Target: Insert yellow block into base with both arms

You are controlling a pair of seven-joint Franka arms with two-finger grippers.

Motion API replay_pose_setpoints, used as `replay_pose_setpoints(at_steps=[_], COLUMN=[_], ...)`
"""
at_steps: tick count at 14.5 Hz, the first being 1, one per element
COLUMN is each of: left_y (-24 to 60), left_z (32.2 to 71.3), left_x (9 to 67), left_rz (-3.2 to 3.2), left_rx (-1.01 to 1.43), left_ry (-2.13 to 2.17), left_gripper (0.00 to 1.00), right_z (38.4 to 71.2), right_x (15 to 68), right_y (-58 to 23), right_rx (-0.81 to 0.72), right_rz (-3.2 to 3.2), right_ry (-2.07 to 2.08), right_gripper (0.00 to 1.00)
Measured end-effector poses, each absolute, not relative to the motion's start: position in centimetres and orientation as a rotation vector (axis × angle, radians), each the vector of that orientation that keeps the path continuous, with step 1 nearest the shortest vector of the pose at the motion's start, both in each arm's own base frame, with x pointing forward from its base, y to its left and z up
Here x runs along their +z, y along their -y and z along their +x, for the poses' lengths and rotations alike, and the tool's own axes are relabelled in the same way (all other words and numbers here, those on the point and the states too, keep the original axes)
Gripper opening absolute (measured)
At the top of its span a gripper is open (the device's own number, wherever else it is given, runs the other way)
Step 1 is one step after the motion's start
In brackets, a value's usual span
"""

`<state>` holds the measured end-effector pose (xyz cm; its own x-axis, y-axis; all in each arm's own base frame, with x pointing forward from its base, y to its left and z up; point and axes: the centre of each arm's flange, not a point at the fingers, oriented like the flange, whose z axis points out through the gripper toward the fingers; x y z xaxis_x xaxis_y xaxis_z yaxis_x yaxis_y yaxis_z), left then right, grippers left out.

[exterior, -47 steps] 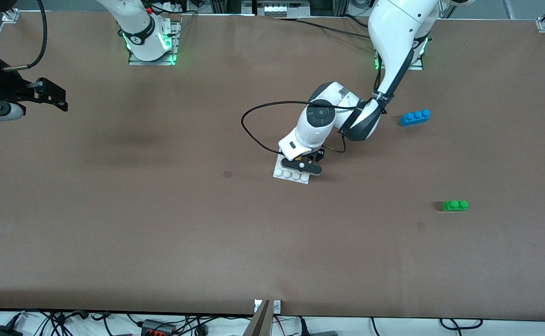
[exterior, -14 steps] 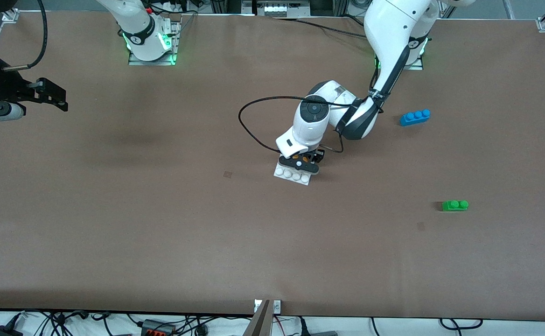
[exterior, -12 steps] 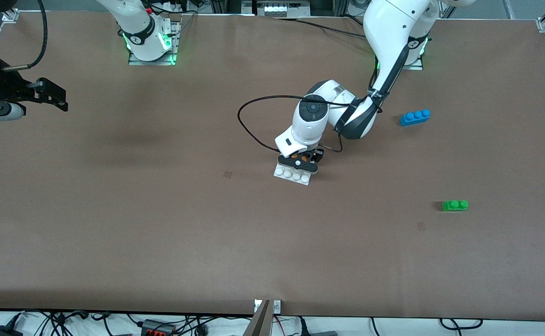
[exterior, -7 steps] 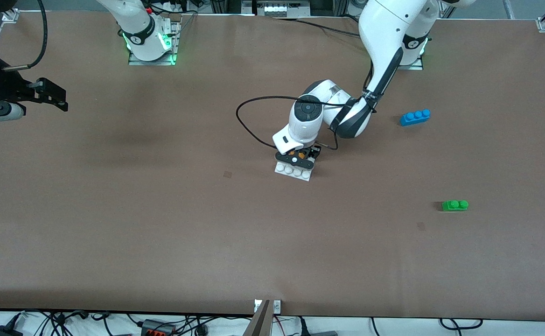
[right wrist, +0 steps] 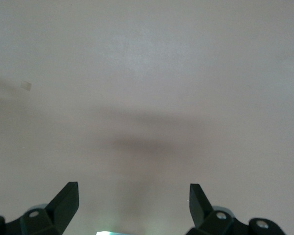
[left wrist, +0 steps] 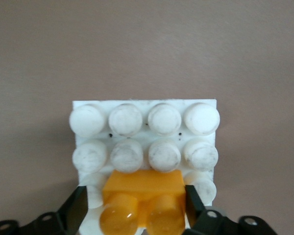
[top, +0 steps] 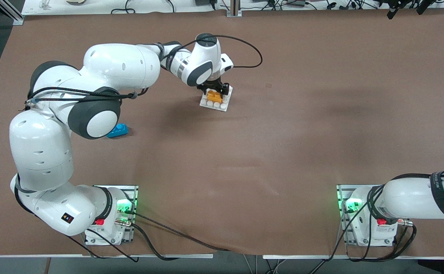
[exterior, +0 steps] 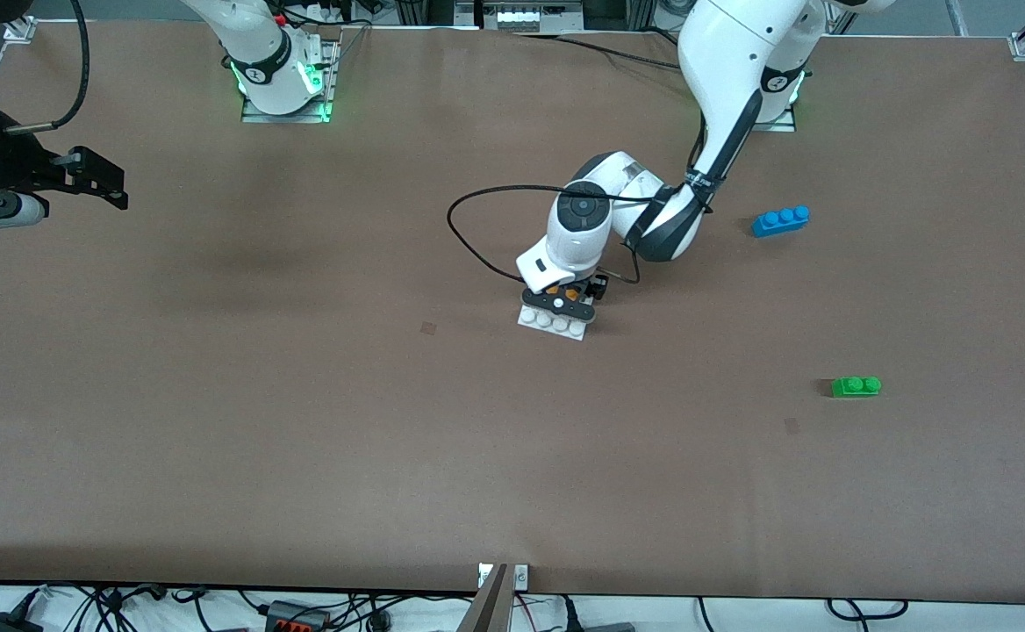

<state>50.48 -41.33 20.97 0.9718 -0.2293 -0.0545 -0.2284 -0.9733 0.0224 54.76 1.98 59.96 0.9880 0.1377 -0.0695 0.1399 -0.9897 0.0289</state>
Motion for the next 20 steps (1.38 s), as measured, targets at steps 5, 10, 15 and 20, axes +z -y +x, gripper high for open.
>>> replay_pose_setpoints(at_steps=[5, 10, 15, 20], left_y=[32.0, 13.4, 1.7, -1.1], left_z=[58.0, 62.9, 61.2, 60.0], left_x=[33.5, 41.8, 46.0, 54.2], left_rz=[3.050, 3.014, 3.074, 3.093], left_rx=[-0.097, 0.035, -0.051, -0.021], left_ry=[0.224, -0.121, -0.300, -0.131], left_gripper=[1.00, 1.00, 1.00, 1.00], right_z=[54.8, 54.8, 54.8, 54.8], right_x=[60.0, 59.9, 59.8, 59.8], right_y=[-2.0, -2.0, -2.0, -2.0], right_rx=[-0.104, -0.108, -0.109, -0.109], right_rz=[3.099, 3.099, 3.099, 3.099], right_ry=[-0.217, -0.216, -0.216, -0.216], right_gripper=[1.00, 1.00, 1.00, 1.00])
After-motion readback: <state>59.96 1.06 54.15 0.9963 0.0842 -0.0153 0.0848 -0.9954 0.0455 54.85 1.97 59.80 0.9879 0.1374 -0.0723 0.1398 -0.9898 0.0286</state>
